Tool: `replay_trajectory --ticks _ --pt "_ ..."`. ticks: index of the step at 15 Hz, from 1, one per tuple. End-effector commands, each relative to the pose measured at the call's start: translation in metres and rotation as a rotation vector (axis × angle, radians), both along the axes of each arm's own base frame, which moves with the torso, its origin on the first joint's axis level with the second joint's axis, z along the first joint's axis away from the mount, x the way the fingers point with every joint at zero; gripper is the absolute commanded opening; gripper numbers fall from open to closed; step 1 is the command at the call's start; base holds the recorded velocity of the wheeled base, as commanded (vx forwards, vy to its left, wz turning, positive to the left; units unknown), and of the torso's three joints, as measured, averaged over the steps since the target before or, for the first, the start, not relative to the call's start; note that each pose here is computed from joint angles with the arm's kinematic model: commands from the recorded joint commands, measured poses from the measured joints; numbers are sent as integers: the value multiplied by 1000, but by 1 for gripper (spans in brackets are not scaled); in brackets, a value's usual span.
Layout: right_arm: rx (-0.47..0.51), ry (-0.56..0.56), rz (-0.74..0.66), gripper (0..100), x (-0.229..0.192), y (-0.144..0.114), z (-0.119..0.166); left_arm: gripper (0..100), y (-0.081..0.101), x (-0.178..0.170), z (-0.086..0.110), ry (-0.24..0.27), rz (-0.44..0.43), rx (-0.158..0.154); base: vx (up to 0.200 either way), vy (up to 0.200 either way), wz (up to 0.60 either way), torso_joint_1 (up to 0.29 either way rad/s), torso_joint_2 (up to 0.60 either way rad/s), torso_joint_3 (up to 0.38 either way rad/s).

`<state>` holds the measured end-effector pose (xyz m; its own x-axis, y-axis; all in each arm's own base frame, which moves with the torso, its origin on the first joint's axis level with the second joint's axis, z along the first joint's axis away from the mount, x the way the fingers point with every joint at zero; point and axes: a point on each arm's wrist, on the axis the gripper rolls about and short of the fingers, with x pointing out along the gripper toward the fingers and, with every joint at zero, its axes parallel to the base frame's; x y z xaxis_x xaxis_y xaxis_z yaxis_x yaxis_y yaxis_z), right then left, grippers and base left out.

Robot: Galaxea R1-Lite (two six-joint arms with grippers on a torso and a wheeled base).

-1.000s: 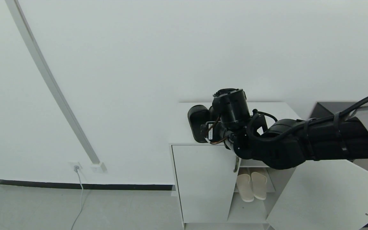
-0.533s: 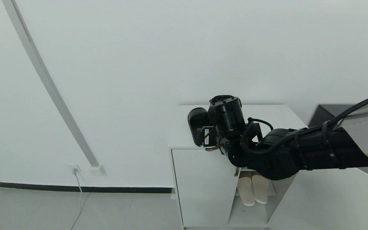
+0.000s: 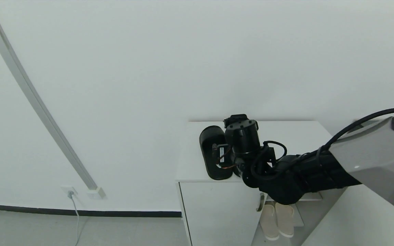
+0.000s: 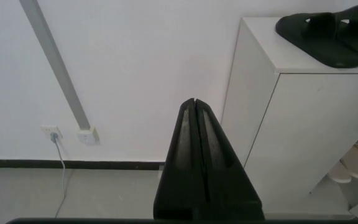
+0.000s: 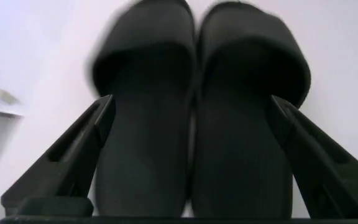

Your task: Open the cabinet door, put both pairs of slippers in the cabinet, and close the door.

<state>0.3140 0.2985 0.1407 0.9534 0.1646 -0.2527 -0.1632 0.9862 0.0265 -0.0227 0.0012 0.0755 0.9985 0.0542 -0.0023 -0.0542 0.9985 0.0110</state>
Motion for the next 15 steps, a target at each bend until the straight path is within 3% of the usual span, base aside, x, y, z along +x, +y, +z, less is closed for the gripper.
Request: replay_trajectory --ticks 1,15 --pt "-57 5 7 100 10 3 -28 0 0 0 0 -1 1 0 0 0 0 0 0 0" --pt "-37 -37 -41 100 96 5 -29 0 0 0 0 -1 3 -3 0 0 0 0 0 0"
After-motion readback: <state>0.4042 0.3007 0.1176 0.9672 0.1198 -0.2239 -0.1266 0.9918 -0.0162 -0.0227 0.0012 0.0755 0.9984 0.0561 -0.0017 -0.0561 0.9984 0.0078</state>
